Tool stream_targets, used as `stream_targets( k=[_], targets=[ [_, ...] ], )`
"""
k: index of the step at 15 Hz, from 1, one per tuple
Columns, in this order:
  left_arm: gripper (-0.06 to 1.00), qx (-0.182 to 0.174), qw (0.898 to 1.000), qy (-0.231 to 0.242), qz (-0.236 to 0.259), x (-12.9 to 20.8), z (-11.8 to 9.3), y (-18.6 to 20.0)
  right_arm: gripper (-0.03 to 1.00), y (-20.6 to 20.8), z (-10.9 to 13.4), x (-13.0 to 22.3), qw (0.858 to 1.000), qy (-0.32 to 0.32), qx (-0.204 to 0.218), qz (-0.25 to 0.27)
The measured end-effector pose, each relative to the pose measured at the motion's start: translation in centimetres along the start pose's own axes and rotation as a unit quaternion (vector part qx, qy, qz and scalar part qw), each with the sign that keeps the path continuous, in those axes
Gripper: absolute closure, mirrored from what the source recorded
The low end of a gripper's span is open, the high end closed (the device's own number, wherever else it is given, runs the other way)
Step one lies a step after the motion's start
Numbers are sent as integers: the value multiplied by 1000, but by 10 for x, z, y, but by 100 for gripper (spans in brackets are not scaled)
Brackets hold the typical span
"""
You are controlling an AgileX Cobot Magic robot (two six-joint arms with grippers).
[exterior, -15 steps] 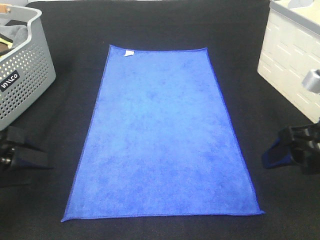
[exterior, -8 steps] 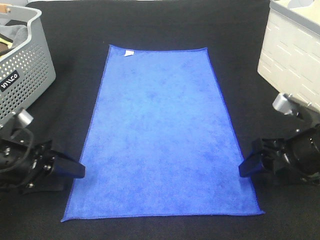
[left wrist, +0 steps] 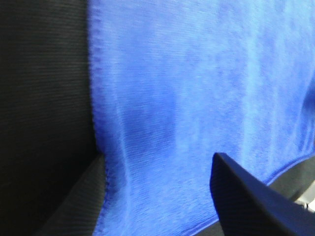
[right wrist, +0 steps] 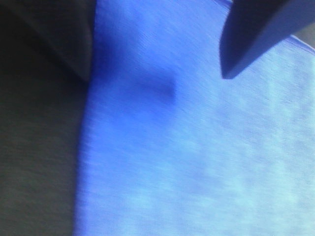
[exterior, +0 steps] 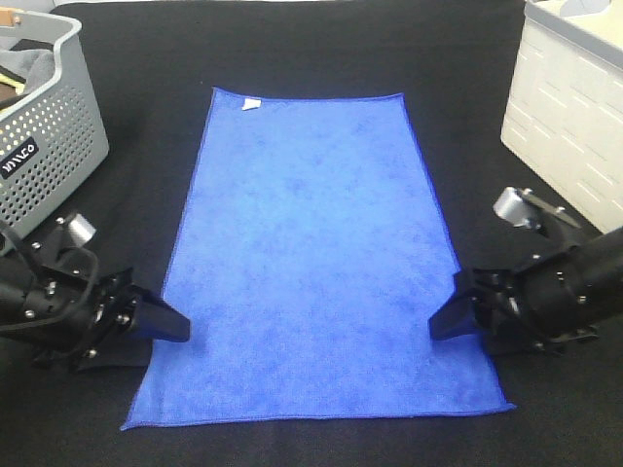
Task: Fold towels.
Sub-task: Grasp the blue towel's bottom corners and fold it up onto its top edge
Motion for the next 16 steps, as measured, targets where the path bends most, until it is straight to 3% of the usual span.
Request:
stream_targets(
  k=[1, 2, 6, 13, 16],
  targets=[
    [34, 3, 1000, -10, 6, 1, -6, -5, 36, -6, 6, 0, 1000, -10, -7, 0],
    [41, 3, 1000, -19, 8, 1, -10, -8, 49, -11, 8, 0, 999, -30, -11, 1],
    [91, -22, 999, -20, 14, 2, -1, -12, 96, -16, 4, 2, 999, -44, -4, 5],
    [94, -23, 998, -59, 20, 7, -19, 14, 97, -8, 11, 11, 999, -38, -9, 26],
    [94, -28, 996, -64, 53, 24, -29, 36, 97, 16, 24, 14, 999, -17, -15, 30]
  ],
)
Point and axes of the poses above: a point on each arm's last joint axis where the gripper is mounted, y pointing back along that axis away from the gripper, z along the wrist's bending axis when the last joint is at zero, x = y × z, the point moved 7 cm from there along -y, pointing out along that axis toward the gripper, and after that the axes turned 7 degrees about y, right-handed, at the moved point
